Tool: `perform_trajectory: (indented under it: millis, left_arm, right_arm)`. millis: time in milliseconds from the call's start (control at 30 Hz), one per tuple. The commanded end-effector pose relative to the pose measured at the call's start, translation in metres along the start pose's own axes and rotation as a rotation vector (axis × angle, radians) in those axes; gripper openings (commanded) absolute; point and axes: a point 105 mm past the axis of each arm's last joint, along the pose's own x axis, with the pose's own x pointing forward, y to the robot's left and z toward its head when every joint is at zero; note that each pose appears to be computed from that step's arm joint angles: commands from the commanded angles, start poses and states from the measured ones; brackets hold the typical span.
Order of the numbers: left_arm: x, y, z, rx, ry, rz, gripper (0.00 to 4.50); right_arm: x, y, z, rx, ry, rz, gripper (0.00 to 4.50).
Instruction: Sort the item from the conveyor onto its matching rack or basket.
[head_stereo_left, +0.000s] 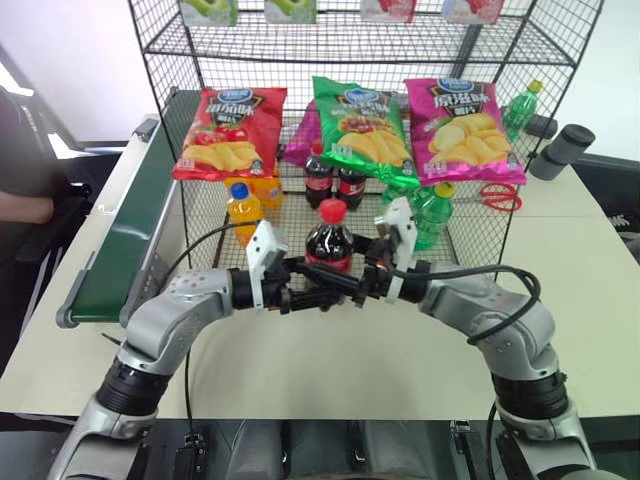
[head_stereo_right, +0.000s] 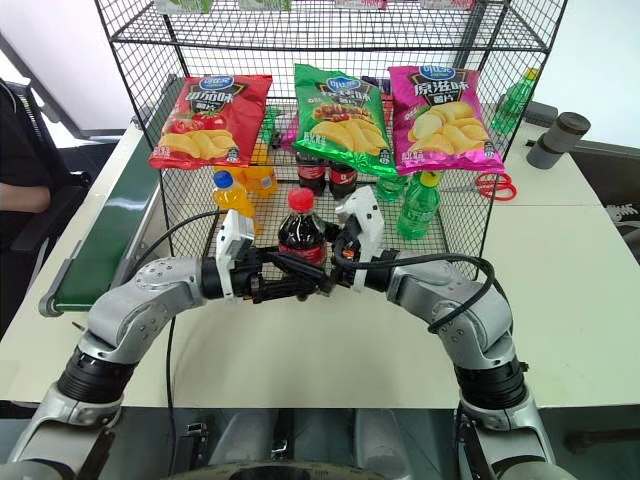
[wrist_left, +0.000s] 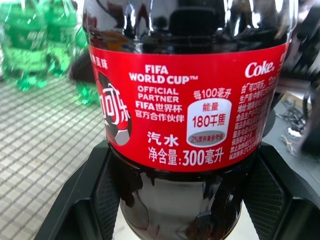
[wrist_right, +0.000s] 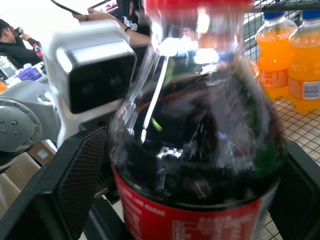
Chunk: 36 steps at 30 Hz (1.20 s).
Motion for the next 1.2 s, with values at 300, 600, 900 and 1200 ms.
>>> perform_trajectory:
  millis: [300,600,900,1200]
  left_arm:
    - [-0.005,-0.001,0.011,0.096,-0.017,0.003,2.81]
    - [-0.013,0.002,-0.001,0.086,0.032,0.035,4.46]
    - [-0.073,0.026,-0.025,0.122,0.057,0.356,4.46]
    - [-0.082,0.027,-0.033,0.111,-0.028,0.507,4.46]
  right_arm:
    - [-0.009,0.013,0.007,0.014,-0.039,0.069,3.07]
    - [-0.005,0.004,0.008,-0.029,-0.049,0.021,3.07]
    - [-0.007,-0.065,0.013,-0.134,-0.13,-0.345,3.07]
    - [0.024,-0.088,-0.021,-0.338,-0.199,-0.459,3.07]
